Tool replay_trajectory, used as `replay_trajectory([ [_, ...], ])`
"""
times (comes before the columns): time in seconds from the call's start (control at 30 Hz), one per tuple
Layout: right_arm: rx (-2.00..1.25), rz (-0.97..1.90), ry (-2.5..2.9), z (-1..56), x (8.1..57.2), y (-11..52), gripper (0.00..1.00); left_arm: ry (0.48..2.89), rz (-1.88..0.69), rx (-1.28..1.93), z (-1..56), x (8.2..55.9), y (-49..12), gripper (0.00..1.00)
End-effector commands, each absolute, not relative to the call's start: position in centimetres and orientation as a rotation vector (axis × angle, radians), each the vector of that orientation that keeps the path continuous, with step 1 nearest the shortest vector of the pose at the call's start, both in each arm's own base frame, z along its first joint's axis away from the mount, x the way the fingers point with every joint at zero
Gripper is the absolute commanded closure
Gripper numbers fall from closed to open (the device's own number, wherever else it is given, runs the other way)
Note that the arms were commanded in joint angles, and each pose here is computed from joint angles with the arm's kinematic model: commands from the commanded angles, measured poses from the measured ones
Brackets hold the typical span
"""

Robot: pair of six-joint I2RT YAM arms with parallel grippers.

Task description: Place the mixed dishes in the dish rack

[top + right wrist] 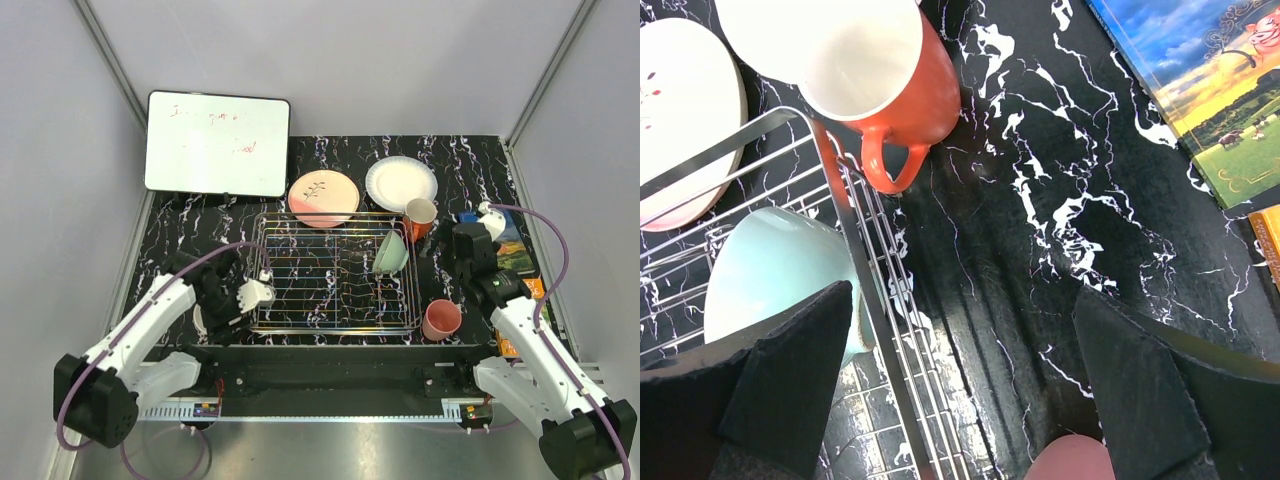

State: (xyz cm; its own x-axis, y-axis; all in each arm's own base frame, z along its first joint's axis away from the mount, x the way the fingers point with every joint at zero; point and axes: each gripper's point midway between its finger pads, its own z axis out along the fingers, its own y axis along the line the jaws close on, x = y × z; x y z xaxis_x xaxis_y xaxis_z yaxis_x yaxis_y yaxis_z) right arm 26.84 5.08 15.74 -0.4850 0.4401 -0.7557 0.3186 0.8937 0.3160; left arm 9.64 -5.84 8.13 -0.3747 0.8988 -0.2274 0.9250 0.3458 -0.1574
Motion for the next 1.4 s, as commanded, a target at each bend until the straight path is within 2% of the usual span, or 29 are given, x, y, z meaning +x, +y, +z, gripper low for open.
replay_trajectory([
  [0.0,0.549,0.152,2.064,16.9,27.2,4.7,0.00,2.652,-0.353,1.619,7.1,10.2,-5.5,0.41],
  [0.03,0.551,0.158,2.060,17.0,27.2,4.8,0.00,2.689,-0.330,1.610,6.7,10.3,-5.2,0.52],
  [0.23,0.551,0.154,2.055,16.9,26.8,4.5,0.00,2.762,-0.304,1.538,6.3,10.9,-5.3,0.60],
  [0.33,0.549,0.154,2.053,16.9,26.7,4.5,0.00,2.745,-0.283,1.517,6.3,11.5,-5.5,0.59],
  [0.47,0.548,0.158,2.054,16.8,26.6,4.5,0.00,2.739,-0.246,1.488,6.0,11.9,-5.3,0.71],
  [0.6,0.543,0.163,2.052,16.9,26.6,4.6,0.00,2.700,-0.169,1.457,5.7,12.9,-4.9,0.74],
  [0.73,0.535,0.172,2.050,17.1,26.7,4.7,0.00,2.671,-0.032,1.410,5.6,14.4,-3.8,0.74],
  [0.97,0.526,0.194,2.044,17.3,26.7,5.0,0.00,2.698,0.016,1.293,5.5,16.5,-3.0,0.73],
  [1.1,0.527,0.195,2.049,17.1,26.6,5.0,0.00,2.708,-0.012,1.245,5.6,17.3,-3.1,0.62],
  [1.17,0.527,0.193,2.047,17.2,26.6,5.0,0.00,2.719,-0.005,1.238,5.2,17.4,-3.1,0.52],
  [1.23,0.525,0.190,2.046,17.1,26.5,4.9,0.00,2.725,-0.002,1.243,4.9,17.3,-3.0,0.49],
  [1.3,0.525,0.186,2.046,17.1,26.4,4.8,0.00,2.735,0.000,1.245,4.4,17.1,-2.9,0.54],
  [1.37,0.527,0.185,2.045,17.1,26.4,4.8,0.00,2.739,-0.003,1.244,4.4,17.1,-2.9,0.65],
])
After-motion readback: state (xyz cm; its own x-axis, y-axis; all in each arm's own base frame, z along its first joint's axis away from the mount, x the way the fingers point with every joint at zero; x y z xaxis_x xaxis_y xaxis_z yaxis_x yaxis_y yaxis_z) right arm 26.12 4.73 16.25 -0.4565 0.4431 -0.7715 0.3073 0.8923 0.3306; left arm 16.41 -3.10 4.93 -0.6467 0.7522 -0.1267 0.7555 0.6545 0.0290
